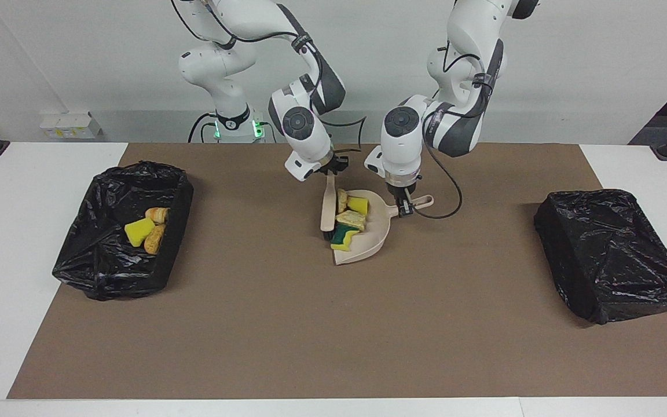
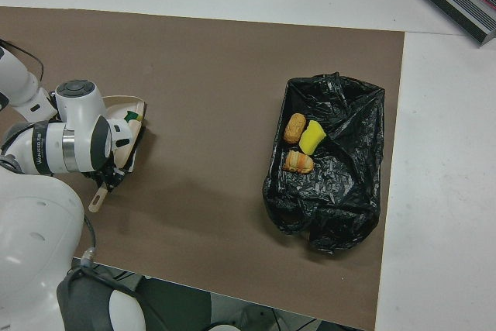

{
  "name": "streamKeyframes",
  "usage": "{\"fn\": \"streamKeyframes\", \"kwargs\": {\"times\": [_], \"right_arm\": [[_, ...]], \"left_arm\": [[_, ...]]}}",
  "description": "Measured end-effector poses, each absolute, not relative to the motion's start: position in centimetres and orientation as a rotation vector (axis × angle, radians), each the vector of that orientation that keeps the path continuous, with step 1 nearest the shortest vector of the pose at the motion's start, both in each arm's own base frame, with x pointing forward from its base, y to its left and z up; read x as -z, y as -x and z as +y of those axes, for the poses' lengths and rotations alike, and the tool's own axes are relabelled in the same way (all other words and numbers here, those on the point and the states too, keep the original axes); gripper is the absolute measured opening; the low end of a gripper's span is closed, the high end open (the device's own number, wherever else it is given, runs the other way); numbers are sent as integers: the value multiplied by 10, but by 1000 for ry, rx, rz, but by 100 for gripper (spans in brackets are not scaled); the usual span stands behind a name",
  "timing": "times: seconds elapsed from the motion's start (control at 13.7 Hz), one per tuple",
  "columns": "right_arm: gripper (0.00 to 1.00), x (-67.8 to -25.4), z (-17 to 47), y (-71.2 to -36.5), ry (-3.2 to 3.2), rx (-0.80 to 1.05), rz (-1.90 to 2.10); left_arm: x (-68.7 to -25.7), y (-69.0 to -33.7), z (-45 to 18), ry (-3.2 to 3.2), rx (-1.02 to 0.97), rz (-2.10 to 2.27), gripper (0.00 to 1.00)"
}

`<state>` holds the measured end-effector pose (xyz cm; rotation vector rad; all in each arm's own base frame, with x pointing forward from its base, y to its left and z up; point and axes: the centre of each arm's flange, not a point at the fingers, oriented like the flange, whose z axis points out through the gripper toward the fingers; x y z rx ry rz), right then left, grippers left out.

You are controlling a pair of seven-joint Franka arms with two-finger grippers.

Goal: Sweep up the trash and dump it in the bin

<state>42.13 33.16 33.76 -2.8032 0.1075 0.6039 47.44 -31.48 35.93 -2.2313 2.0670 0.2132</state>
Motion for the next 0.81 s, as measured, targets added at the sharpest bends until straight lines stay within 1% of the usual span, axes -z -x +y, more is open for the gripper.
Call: {"fn": "streamKeyframes", "kwargs": {"times": [0.37, 0.81], "right_arm": [[26, -362, 340, -431, 2743, -584, 84], [26, -372, 315, -433, 2973, -549, 98]], "left_arm": [[-360, -473, -318, 2226, -212, 2074, 33], [-360, -473, -318, 2226, -210, 2074, 33]]}}
